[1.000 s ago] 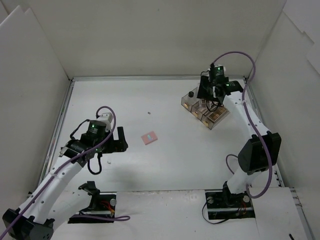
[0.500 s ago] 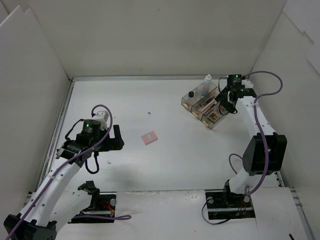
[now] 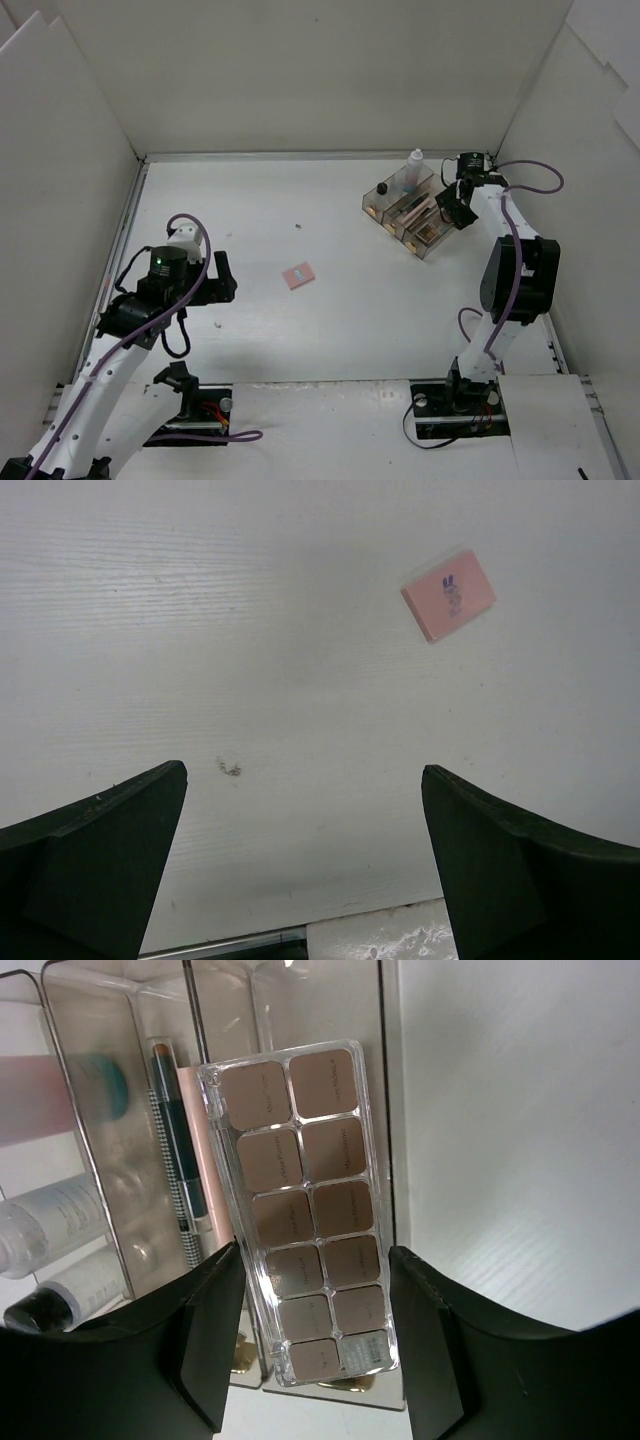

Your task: Organize the makeup

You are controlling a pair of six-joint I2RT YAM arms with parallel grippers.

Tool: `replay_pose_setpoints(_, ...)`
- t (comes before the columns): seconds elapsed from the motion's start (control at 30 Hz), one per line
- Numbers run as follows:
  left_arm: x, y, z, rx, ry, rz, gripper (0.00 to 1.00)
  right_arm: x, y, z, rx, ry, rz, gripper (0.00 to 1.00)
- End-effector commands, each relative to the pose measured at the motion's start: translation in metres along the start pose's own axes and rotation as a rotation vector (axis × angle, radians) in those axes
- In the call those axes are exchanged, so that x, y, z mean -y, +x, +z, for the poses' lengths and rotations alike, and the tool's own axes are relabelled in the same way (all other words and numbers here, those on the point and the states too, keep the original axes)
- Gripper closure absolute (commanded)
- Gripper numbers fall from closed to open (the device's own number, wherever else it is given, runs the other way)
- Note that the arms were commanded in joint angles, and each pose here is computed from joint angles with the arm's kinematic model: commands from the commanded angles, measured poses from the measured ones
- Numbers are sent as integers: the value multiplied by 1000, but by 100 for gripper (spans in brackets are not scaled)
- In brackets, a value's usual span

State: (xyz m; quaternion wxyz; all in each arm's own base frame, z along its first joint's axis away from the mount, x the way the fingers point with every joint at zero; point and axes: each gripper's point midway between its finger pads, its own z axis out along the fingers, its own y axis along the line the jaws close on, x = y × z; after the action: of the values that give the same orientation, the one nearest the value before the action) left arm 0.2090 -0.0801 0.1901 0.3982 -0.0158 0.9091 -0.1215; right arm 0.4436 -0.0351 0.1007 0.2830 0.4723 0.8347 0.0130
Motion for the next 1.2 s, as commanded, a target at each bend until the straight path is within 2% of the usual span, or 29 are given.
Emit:
replay_pose_setpoints(0.0, -3, -22, -6, 85, -19, 0, 0, -29, -27, -11, 68, -81, 71, 85)
replay_pose_setpoints(0.3, -4, -20, -3, 68, -26, 1, 0, -25, -20, -6, 51, -70, 82, 47)
replay_pose_setpoints(0.5, -2, -20, -2, 64, -20, 3, 1, -23, -22, -17, 67, -81, 49, 31)
replay_pose_setpoints(0.6, -1, -20, -1, 61, -14, 6, 0, -21, -23, -23, 72, -89, 32, 26)
replay_pose_setpoints(0.73, 0, -21, -2, 63, -11, 6, 0, -26, -19, -34, 73, -120, -5, 25)
replay_pose_setpoints(0.8, -1, -20, -2, 63, -11, 7, 1, -38, -16, -47, 82, -164, -84, 27)
replay_pose_setpoints(0.83, -1, -21, -2, 64, -10, 7, 1, -53, 2, -57, 64, -215, -198, 28)
replay_pose_setpoints(0.9, 0, -20, -2, 64, -9, 7, 1, -75, 16, -73, 57, -302, -327, 30)
replay_pose_setpoints(1.03, 0, -21, -3, 68, -4, 7, 1, -114, 87, -111, 0, -502, -716, 29)
replay_pose_setpoints(1.17, 1, -21, -3, 69, 0, 7, 1, -123, 151, -133, -50, -651, -1069, 25)
